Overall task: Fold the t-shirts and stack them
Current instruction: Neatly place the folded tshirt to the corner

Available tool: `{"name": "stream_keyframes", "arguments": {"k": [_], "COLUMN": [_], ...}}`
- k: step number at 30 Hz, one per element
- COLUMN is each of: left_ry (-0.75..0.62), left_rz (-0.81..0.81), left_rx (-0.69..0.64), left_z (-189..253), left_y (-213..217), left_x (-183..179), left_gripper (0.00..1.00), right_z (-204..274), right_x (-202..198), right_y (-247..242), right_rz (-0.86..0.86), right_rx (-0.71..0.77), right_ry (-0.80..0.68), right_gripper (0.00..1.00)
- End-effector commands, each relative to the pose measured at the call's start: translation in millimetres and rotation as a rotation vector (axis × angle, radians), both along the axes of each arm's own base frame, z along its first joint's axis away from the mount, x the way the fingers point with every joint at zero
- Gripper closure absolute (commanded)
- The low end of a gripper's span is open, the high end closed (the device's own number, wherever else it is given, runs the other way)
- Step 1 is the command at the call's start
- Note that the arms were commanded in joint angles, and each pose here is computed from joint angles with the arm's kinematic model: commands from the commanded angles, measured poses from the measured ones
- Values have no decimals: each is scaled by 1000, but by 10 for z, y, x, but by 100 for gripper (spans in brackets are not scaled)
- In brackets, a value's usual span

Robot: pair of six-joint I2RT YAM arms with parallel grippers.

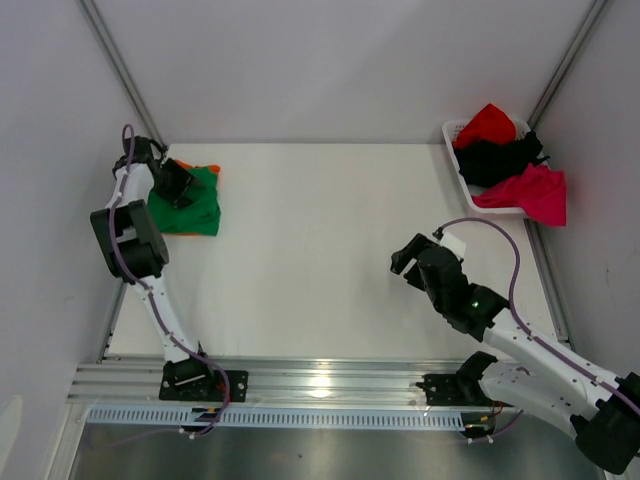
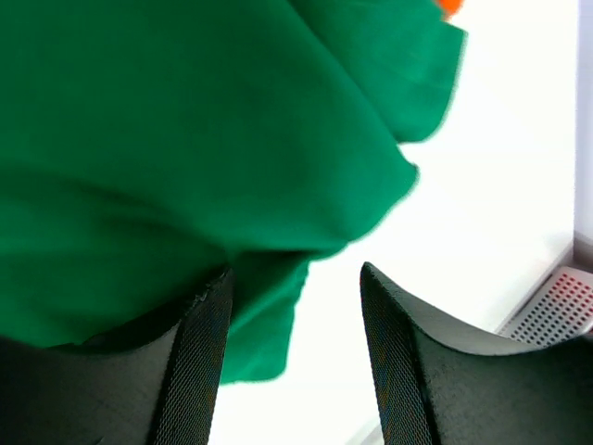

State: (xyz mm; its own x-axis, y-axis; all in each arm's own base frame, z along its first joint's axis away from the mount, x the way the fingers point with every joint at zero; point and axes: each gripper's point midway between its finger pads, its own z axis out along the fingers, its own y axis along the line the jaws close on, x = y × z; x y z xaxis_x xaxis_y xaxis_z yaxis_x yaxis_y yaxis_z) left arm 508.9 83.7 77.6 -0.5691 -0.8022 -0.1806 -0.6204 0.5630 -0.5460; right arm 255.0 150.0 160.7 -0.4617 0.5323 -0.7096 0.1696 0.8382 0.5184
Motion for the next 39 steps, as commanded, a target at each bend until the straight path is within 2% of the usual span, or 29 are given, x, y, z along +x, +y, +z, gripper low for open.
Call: {"name": "stream_keyframes", "arguments": {"k": [1,13,23,29,39], "left_ry": [-109,-55,131,165,252], "left_rz": [11,7,22,0,-17], "left_rx": [22,20,-15,-6,34], "left_z": [534,351,35,-12,-220], "left_y": [-19,-34,-236,-343,-282], "left_x": [33,-55,-329,-404,-560], "left_gripper": [40,40,42,43,44], "right_z": [114,88,110,104,101], "right_x": [34,29,74,53,10], "right_y": [24,33,116,99,54], "right_rz": [-3,3,18,15,6], "right_rx": [28,28,46,47,55], "right_ry": [-26,-24,-25,-20,-22], "right_gripper": [20,20,20,20,20]}}
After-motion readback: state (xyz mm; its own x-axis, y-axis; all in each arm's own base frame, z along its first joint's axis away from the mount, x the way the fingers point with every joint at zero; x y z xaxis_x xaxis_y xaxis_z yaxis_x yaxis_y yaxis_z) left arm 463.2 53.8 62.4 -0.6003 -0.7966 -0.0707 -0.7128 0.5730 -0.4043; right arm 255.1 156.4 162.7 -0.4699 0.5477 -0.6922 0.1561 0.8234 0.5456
